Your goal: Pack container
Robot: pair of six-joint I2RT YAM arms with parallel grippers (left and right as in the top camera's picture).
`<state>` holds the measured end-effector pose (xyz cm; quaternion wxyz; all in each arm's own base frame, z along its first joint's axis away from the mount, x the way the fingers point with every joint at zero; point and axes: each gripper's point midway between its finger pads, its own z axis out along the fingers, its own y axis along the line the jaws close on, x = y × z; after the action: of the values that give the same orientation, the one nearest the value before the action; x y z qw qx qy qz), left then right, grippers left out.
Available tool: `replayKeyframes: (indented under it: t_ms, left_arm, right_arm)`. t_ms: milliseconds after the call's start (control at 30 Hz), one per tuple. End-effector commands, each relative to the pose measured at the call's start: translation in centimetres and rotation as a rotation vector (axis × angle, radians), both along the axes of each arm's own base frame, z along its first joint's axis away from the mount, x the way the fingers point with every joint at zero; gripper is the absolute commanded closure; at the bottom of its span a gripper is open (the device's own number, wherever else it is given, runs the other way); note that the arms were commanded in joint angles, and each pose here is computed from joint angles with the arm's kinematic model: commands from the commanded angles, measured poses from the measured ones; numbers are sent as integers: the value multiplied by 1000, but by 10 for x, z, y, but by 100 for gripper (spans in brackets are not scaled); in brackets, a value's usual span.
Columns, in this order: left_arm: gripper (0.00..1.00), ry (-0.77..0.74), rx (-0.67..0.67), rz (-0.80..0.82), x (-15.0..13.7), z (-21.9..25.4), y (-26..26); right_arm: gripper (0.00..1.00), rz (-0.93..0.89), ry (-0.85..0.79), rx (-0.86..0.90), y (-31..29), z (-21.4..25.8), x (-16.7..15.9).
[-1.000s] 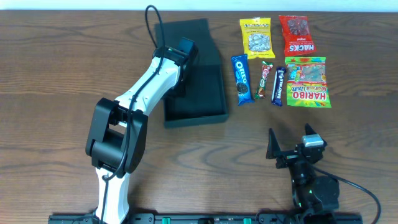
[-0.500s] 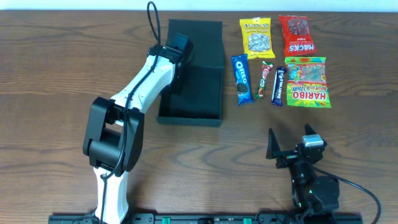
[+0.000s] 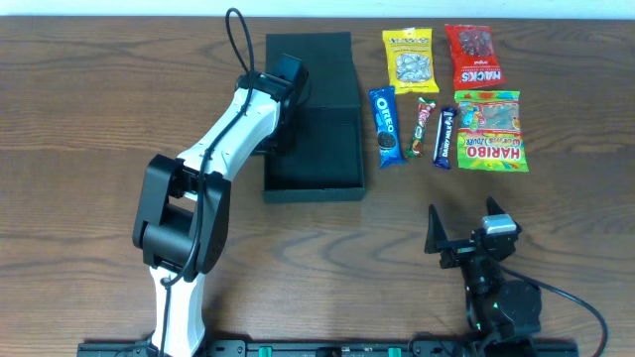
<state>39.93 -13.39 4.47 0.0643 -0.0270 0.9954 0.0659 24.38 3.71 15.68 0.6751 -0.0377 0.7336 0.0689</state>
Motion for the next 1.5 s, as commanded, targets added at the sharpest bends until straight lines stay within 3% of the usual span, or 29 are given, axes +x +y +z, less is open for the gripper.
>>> replayKeyframes:
  t_ms: [0, 67, 200, 433, 533, 867, 967, 1167, 1267, 1367, 1467]
  left_arm:
    - [16, 12, -18, 23, -2, -3, -2]
    - [4, 3, -25, 23, 1, 2, -3]
    - [5, -97, -64, 3, 21, 45, -11]
    - [5, -475, -76, -231, 76, 150, -21]
    - [5, -568, -74, -262, 91, 173, -15]
    - [5, -642, -150, -252, 117, 185, 11]
    - [5, -664, -171, -291, 121, 189, 5]
    - [5, -683, -194, -306, 123, 193, 0]
    - [5, -693, -222, -324, 124, 196, -6]
    - [5, -695, -231, -329, 124, 196, -7]
    - [5, -696, -232, -329, 124, 197, -8]
  right_arm:
    - [1, -12, 5, 15, -2, -2, 0]
    - [1, -12, 5, 15, -2, -2, 0]
    - [1, -12, 5, 15, -2, -2, 0]
    - [1, -12, 5, 15, -2, -2, 0]
    - [1, -12, 5, 15, -2, -2, 0]
    - [1, 4, -15, 34, 1, 4, 0]
    - [1, 157, -69, 252, 26, 30, -6]
    - [1, 214, -66, 386, 35, 40, -10]
    - [1, 182, -41, 530, 30, 41, -8]
    - [1, 79, -115, 632, 9, 56, -4]
    - [1, 32, -235, 609, -6, 81, -6]
